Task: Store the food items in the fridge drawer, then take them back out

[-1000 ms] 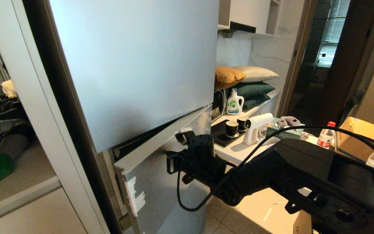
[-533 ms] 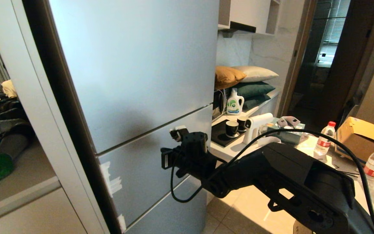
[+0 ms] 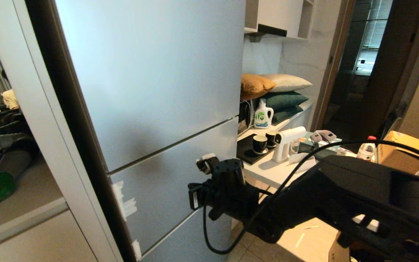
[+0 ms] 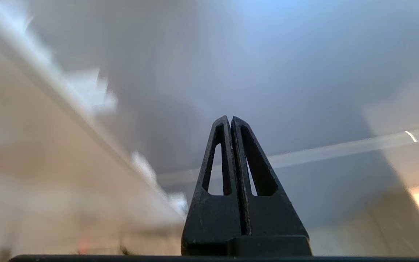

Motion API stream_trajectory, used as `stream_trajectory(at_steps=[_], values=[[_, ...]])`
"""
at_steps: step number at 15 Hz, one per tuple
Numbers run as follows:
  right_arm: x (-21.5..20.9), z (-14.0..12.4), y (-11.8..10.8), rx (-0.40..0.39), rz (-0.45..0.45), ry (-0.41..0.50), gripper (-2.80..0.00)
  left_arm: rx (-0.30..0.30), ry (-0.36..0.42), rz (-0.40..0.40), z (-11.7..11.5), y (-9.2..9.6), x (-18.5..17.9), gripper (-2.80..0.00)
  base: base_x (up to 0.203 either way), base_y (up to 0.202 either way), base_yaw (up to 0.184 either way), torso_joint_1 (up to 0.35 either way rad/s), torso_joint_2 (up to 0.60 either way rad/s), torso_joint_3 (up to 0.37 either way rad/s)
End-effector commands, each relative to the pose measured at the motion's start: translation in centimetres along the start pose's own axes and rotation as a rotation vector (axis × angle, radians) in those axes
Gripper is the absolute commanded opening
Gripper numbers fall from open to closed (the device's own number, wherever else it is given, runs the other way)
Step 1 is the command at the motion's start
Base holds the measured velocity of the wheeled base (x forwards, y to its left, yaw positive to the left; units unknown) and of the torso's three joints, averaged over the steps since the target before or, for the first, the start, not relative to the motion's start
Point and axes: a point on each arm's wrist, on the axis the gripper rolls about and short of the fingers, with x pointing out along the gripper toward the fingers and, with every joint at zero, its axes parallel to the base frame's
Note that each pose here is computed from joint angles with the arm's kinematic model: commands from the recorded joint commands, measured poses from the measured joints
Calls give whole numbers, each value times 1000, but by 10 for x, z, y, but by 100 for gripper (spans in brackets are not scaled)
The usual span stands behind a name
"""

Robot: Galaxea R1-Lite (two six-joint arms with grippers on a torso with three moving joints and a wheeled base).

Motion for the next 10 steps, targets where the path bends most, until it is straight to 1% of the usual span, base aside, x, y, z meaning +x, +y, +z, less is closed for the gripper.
stream_trajectory(at_steps=[1, 3, 4, 6, 7, 8, 9, 10], values=[[-85, 47, 11, -30, -15, -79, -280, 0, 10, 1, -3, 0, 1, -280, 0, 0, 0, 0, 0, 0], [-160, 72, 11, -69, -97, -168, -280, 0, 10, 1, -3, 0, 1, -280, 0, 0, 0, 0, 0, 0], [-202, 81, 6, -84, -156, -226, -280, 0, 10, -1, -3, 0, 1, -280, 0, 0, 0, 0, 0, 0], [-283, 84, -15, -107, -298, -336, -280, 0, 10, -1, -3, 0, 1, -280, 0, 0, 0, 0, 0, 0], [-321, 79, -27, -114, -379, -388, -280, 0, 10, 1, -3, 0, 1, -280, 0, 0, 0, 0, 0, 0], [-356, 68, -38, -122, -469, -424, -280, 0, 10, -1, -3, 0, 1, -280, 0, 0, 0, 0, 0, 0], [-386, 47, -44, -130, -558, -434, -280, 0, 10, 1, -3, 0, 1, -280, 0, 0, 0, 0, 0, 0], [-407, 24, -44, -136, -617, -427, -280, 0, 10, 1, -3, 0, 1, -280, 0, 0, 0, 0, 0, 0]])
